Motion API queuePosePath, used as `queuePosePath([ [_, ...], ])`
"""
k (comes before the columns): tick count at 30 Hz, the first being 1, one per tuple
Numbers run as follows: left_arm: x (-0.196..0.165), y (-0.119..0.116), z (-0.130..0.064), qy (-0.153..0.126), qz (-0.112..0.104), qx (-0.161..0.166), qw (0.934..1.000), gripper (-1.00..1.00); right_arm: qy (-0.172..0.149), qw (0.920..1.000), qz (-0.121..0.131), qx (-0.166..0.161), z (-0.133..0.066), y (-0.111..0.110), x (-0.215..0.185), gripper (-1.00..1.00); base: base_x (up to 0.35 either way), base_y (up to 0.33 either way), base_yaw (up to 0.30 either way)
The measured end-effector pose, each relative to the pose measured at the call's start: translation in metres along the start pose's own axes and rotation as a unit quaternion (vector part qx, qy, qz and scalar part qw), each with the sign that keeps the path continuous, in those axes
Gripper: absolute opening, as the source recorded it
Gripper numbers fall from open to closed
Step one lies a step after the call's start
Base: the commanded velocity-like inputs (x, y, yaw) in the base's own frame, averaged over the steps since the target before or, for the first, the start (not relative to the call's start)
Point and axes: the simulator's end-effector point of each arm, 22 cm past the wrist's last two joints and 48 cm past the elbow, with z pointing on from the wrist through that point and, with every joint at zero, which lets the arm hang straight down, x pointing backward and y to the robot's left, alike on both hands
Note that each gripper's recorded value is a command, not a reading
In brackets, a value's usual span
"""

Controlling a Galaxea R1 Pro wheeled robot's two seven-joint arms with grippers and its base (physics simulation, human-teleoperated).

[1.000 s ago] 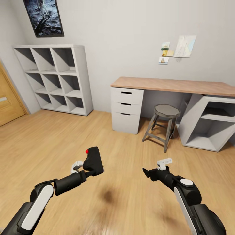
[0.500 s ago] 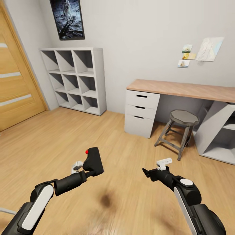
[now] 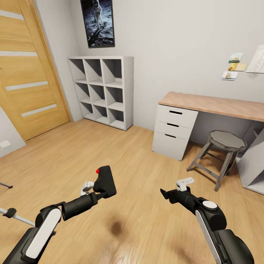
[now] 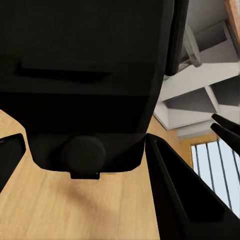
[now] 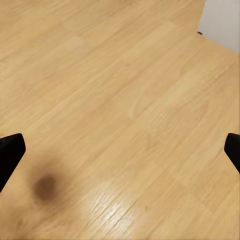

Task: Attach the digital camera to the camera tripod in the bedroom.

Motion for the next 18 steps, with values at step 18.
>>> queuePosePath([
  [18,-0.023,-0.027,-0.01,-0.001,-0.002,-0.001,1.0,-1.0,-0.001,1.0,-0.001,-0.001,-0.016,0.002,-0.034,1.0,0.0,0.0,0.148],
])
